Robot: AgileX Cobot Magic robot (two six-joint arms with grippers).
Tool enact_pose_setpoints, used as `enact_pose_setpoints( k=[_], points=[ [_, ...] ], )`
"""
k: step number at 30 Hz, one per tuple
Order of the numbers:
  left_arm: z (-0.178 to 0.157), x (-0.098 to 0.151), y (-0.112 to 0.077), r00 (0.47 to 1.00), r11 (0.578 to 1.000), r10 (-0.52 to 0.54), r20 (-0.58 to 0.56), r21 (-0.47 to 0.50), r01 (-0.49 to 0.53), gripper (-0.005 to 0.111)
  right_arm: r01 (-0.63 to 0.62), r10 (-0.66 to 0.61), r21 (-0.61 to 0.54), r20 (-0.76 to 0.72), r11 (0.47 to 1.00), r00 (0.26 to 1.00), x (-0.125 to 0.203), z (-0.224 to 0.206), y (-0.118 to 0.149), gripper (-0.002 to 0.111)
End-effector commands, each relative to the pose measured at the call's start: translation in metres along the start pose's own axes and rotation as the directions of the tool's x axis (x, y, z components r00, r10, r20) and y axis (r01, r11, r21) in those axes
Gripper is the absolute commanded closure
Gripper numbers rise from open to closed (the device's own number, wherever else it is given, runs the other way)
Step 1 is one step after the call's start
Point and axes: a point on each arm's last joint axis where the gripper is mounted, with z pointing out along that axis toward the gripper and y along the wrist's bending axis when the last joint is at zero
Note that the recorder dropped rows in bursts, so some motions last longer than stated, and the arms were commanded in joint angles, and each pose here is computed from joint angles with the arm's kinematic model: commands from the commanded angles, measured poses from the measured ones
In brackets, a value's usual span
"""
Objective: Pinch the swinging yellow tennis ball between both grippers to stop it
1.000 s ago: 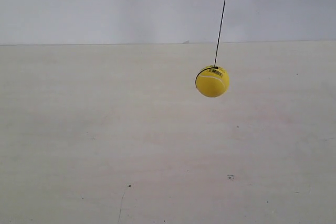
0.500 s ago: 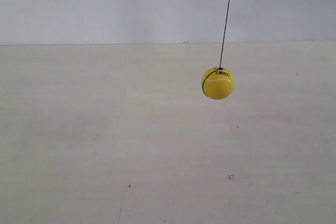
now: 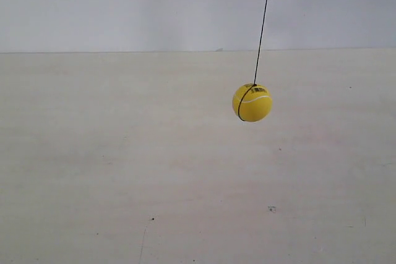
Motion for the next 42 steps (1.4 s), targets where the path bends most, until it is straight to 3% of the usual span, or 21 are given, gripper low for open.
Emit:
enact_pose_setpoints(
  k=[1,5,12,16,42],
  points=[
    [0.000,0.002,0.000,1.000,1.000,-0.005,-0.005,-0.006,0.005,0.102,0.072,-0.076,-0.032,-0.154,0.997,0.985,0.026,-0.002,0.002,0.108],
    [0.000,0.002,0.000,1.000,1.000,-0.005,-0.005,-0.006,0.005,0.102,0.063,-0.071,-0.039,-0.233,0.997,0.970,0.051,-0.004,0.003,0.108],
    [0.000,0.002,0.000,1.000,1.000,-0.005,-0.005,-0.006,0.005,0.102,0.048,-0.072,-0.074,-0.358,0.996,0.931,0.063,-0.008,0.005,0.108],
    [0.000,0.002,0.000,1.000,1.000,-0.005,-0.005,-0.006,0.005,0.102,0.014,-0.057,-0.093,-0.485,0.996,0.873,0.074,-0.014,0.007,0.108],
    [0.000,0.002,0.000,1.000,1.000,-0.005,-0.005,-0.006,0.005,0.102,0.028,-0.061,-0.073,-0.501,0.997,0.864,0.076,-0.014,0.005,0.108]
  ],
)
